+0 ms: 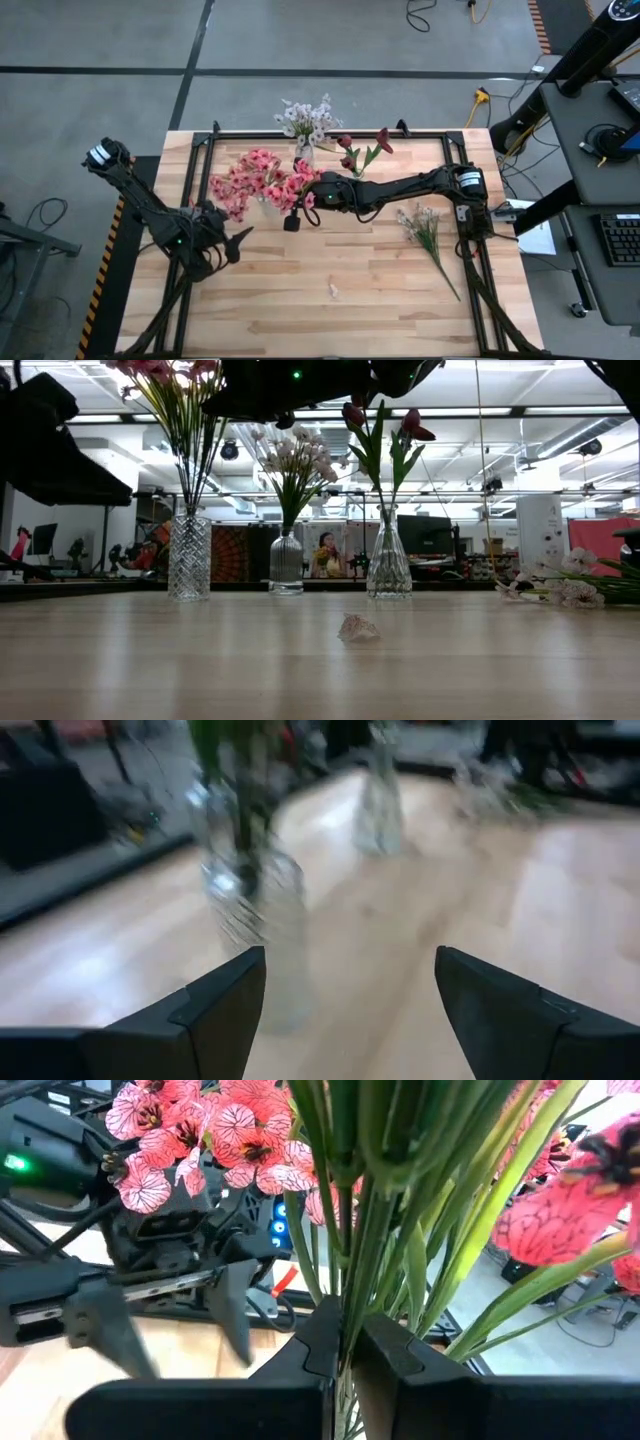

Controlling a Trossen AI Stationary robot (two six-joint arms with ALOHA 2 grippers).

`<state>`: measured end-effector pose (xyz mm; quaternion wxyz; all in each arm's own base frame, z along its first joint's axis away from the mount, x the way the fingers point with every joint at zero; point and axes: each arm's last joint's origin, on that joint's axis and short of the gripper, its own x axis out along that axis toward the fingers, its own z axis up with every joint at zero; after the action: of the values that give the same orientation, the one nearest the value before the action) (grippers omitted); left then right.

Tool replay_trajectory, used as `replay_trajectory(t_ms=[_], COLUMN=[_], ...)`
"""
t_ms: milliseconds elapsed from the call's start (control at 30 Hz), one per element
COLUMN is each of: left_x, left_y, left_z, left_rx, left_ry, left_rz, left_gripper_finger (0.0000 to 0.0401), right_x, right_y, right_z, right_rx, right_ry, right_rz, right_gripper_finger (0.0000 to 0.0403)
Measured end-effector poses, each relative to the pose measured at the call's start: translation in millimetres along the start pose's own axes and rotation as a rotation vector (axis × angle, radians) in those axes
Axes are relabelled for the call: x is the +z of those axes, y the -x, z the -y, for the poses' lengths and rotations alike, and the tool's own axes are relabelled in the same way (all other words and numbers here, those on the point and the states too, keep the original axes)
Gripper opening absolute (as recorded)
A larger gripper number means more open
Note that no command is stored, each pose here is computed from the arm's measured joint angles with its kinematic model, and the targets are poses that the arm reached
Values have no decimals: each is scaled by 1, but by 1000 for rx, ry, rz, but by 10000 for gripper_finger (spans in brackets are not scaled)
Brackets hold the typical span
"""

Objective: Sort flowers into vase by color
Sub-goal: Put the pink flower into the bottom left transparent vase

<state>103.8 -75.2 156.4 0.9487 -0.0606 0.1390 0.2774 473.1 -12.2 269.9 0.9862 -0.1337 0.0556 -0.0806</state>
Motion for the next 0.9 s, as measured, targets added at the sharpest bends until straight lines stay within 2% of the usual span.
replay_trajectory(t_ms=[67,167,233,367,433,567,700,900], left_x=[1,6,12,34,42,40,33,14], left_y=[0,2,4,12,16,15,9,-4], left_z=[5,17,25,39,37,17,-5,-28], left_rx=[-65,-220,-318,-550,-617,-559,-453,-301], left_ry=[3,3,-45,-181,-230,-263,-220,-147], left_rz=[-76,-169,-151,-19,32,-8,-40,-10], left_gripper_finger=[272,265,256,232,220,202,192,184], right_x=[0,0,0,0,0,0,-1,0], right_y=[0,0,0,0,0,0,0,0], right_z=[0,0,0,0,0,0,0,0], right_rx=[0,0,0,1,2,2,1,2], right_ry=[2,10,11,13,13,12,10,10], right_rz=[0,0,-1,-4,-4,-5,-5,-5], right_gripper_finger=[13,13,13,13,13,13,13,13])
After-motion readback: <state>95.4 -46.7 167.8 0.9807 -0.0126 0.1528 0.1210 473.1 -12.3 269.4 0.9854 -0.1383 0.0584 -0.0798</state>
